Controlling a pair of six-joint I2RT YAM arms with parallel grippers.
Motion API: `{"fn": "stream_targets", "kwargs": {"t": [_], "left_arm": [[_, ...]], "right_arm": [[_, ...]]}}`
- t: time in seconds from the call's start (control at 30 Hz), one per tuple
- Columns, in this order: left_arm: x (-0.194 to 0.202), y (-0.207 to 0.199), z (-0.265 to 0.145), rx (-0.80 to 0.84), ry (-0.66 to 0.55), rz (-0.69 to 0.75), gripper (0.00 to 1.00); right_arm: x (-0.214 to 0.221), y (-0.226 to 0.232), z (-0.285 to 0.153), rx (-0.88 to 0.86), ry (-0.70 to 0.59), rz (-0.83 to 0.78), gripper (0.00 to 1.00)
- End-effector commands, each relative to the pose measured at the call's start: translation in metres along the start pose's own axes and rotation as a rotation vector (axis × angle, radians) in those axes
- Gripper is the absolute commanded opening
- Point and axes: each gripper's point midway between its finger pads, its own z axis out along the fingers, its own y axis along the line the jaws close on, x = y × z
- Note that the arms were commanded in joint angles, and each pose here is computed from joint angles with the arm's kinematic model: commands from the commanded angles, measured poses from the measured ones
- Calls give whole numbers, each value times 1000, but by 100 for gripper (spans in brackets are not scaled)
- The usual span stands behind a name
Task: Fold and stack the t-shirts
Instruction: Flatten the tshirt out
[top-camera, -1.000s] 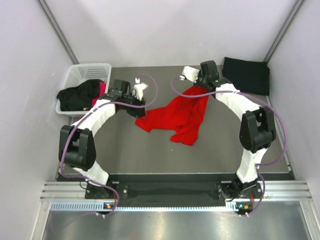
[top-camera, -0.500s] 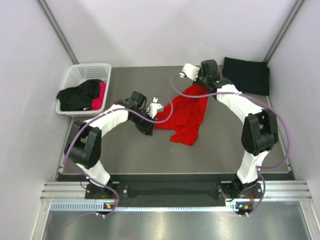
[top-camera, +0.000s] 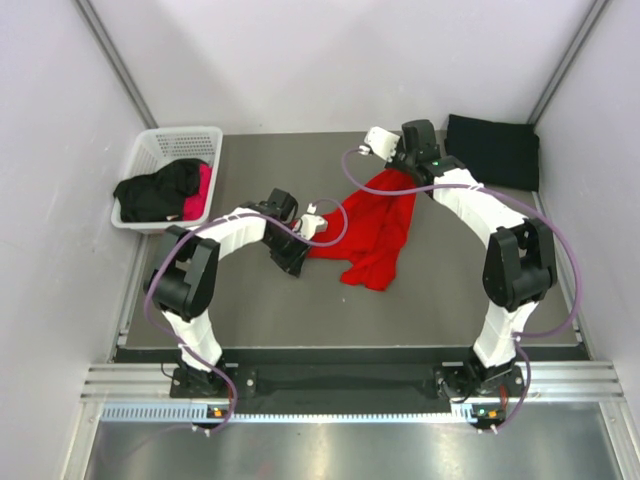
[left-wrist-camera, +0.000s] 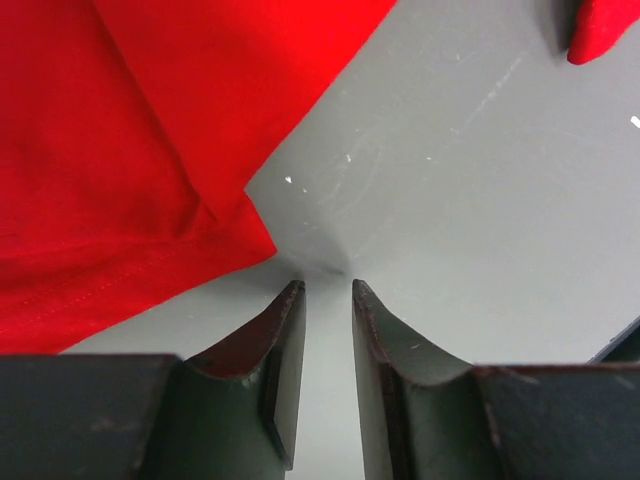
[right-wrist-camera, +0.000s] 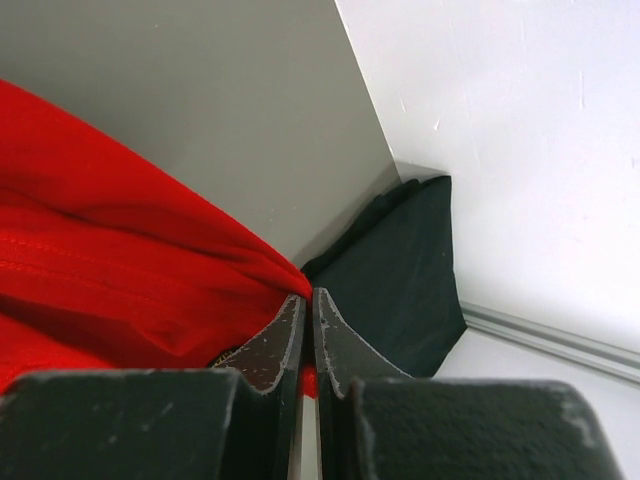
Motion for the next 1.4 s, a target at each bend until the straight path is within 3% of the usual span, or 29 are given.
{"fn": "stream_targets", "kwargs": {"t": [0.0,0.17,0.33,1.23,1.3,1.33,1.37], "left_arm": [[-23,8,-8,-32,-62,36,30],[-44,10,-30,-83,-140,57,40],[-49,17,-27,-99,-124,49,46],[-36,30,10,-88,-29,0,43],[-36,28,12,-87,-26,4,37],[-37,28,12,-85,-26,4,26],[-38,28,12,-83,-27,4,6]], "right_arm": [[-12,-21,-12,53,-36,23,0],[-9,-20,-9,48,-32,33,0],[-9,-17,-6,43,-32,43,0],[1,-16,-4,41,-17,62,0],[2,-16,-4,42,-16,66,0],[3,-16,-3,41,-14,66,0],[4,-16,-3,42,-13,70,0]]}}
